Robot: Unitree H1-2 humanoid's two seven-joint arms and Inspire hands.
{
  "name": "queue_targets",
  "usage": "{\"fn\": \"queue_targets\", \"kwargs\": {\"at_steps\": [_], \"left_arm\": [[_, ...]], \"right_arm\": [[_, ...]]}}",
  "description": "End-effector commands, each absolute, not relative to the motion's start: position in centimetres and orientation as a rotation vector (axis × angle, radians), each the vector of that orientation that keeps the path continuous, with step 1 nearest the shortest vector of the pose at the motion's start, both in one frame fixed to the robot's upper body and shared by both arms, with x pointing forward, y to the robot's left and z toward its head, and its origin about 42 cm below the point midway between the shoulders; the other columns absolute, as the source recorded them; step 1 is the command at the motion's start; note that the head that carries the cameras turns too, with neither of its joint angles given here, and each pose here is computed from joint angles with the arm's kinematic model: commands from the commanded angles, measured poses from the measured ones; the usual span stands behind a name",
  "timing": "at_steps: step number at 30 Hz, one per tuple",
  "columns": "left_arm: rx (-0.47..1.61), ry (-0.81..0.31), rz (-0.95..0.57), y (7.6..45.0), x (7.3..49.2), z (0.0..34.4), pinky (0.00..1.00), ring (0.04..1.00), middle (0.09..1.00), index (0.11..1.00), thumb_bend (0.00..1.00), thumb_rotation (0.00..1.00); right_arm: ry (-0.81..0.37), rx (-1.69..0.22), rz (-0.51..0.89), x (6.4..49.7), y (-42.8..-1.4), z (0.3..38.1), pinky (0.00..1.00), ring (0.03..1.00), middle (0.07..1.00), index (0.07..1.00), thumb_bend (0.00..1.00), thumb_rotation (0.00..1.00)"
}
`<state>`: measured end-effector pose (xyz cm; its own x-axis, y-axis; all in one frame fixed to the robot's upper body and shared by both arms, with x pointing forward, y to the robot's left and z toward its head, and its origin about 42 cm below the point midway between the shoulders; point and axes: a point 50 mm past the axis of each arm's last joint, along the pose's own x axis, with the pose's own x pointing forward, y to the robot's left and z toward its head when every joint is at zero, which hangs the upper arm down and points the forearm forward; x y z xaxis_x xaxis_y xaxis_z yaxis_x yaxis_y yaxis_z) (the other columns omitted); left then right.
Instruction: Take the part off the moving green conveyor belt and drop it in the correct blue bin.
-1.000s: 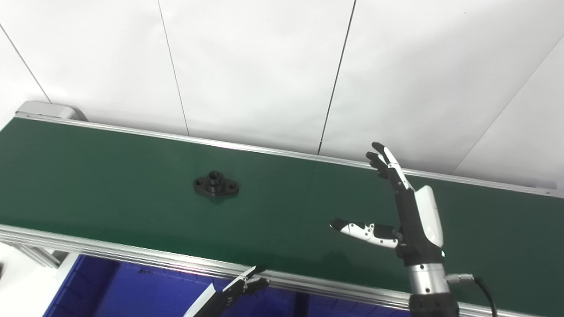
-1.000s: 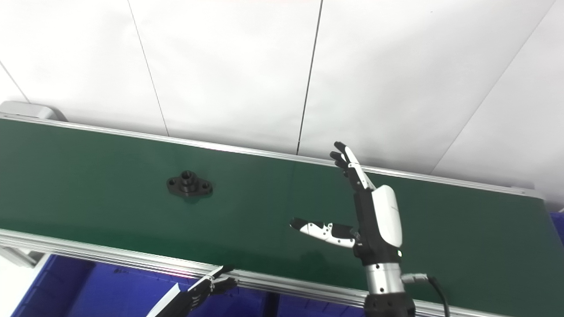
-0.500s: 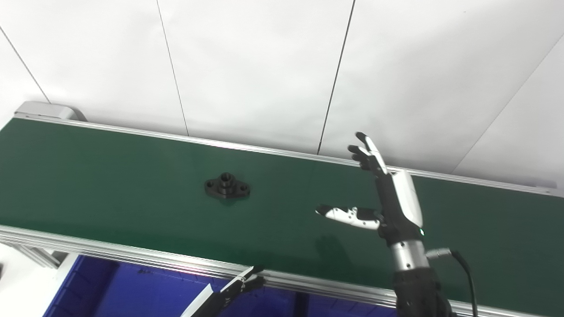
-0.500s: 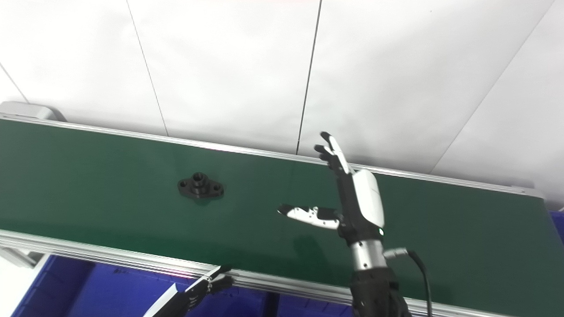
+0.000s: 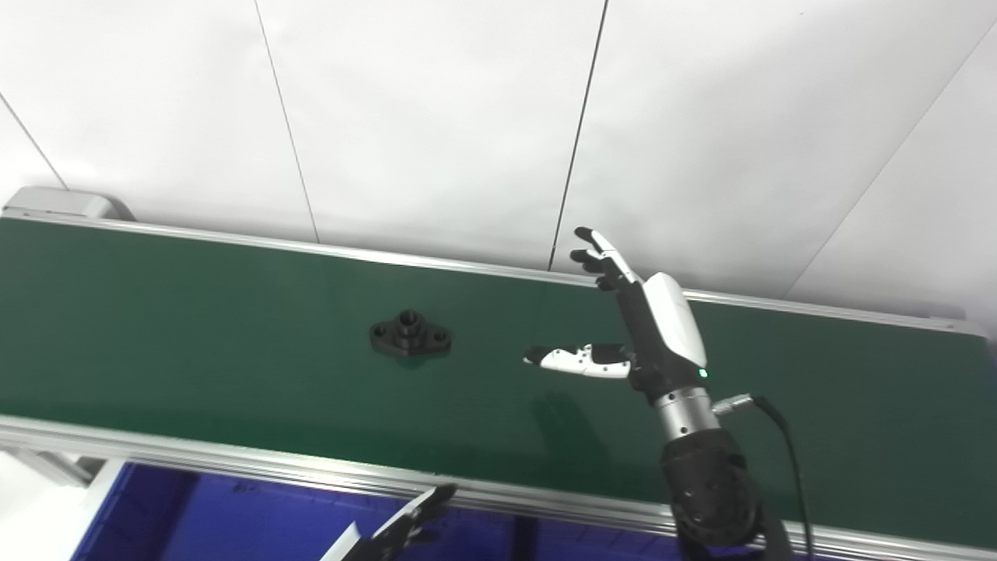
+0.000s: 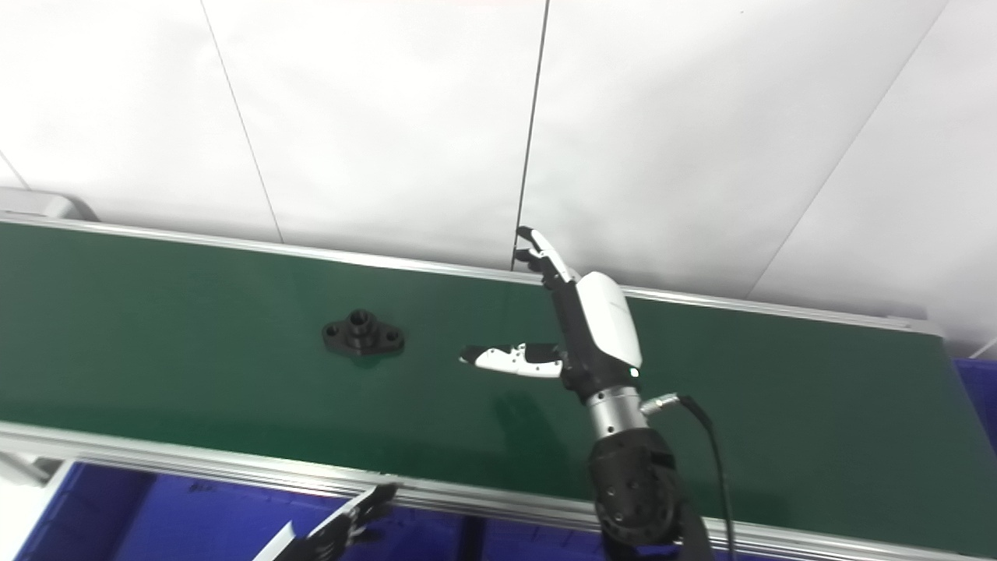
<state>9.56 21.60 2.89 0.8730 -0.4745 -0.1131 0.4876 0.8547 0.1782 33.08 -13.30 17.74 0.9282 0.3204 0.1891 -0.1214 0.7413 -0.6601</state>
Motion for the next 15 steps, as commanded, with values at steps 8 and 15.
{"fn": "queue_targets", "kwargs": {"at_steps": [8, 15], "left_arm": [[0.217, -0.004, -0.527, 21.2, 8.8, 4.4, 0.81, 0.903, 0.938, 0.929, 0.83, 0.20], [0.213, -0.008, -0.569, 21.1, 8.7, 4.6, 0.88, 0.938, 0.954, 0.924, 0.84, 0.22]], "right_arm": [[-0.340, -0.722, 0.287, 34.8, -12.0, 18.7, 0.71, 0.796, 0.835, 0.893, 0.83, 0.35], [-0.309, -0.782, 0.352, 36.2, -11.5, 18.2, 0.71, 0.807, 0.848, 0.865, 0.83, 0.33]]}}
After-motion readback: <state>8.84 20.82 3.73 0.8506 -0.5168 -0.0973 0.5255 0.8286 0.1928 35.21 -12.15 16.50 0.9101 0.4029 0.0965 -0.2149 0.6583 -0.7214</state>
